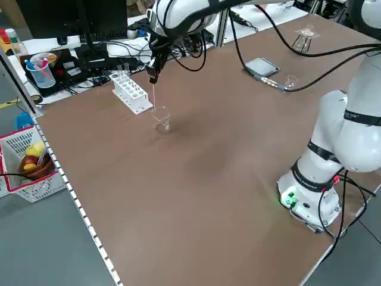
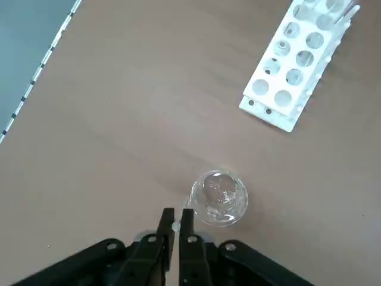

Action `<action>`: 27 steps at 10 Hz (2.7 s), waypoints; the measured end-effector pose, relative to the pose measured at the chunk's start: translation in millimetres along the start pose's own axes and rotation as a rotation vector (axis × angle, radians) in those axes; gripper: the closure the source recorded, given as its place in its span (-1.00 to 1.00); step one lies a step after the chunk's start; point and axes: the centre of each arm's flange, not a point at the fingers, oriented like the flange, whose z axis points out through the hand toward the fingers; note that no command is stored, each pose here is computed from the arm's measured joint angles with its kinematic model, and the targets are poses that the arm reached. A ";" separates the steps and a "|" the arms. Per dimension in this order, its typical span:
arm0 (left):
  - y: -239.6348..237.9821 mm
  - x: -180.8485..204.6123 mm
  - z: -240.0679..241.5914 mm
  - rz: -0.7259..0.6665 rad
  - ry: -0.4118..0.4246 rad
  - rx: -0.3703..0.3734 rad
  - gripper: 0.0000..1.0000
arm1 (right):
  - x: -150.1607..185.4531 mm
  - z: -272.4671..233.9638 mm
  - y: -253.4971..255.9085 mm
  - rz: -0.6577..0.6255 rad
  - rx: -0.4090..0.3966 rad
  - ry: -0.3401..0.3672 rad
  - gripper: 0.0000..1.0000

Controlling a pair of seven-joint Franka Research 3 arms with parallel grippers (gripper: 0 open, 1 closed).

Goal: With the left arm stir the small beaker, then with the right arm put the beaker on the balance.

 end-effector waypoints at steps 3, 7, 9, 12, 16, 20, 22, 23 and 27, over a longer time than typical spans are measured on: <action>5.5 0.7 -0.9 0.020 0.016 -0.008 0.85 | -30.0 54.5 -9.1 -0.091 0.037 0.107 -0.99; 11.7 -12.9 27.5 0.042 0.018 -0.030 0.85 | -52.9 105.8 -45.5 -0.210 0.006 0.133 -0.99; 12.9 -17.3 37.5 0.046 0.007 -0.035 0.85 | -56.0 121.8 -69.8 -0.282 0.029 0.238 -0.99; 16.0 -22.2 61.5 0.048 -0.010 -0.058 0.85 | -80.8 137.2 -70.9 -0.350 0.029 0.251 -0.99; 20.9 -20.5 90.1 0.044 0.001 -0.105 0.85 | -127.7 184.0 -73.9 -0.389 0.079 0.449 -0.99; 21.9 -20.4 97.4 0.042 0.002 -0.116 0.80 | -167.1 221.7 -82.2 -0.371 0.116 0.535 -1.00; 22.1 -20.6 101.0 0.041 0.002 -0.121 0.80 | -182.8 239.8 -83.0 -0.378 0.130 0.550 -1.00; 22.2 -20.9 106.0 0.038 0.001 -0.127 0.77 | -192.1 251.5 -82.1 -0.376 0.143 0.546 -1.00; 21.8 -21.0 113.8 0.035 0.001 -0.137 0.67 | -223.4 286.0 -75.8 -0.353 0.127 0.520 -1.00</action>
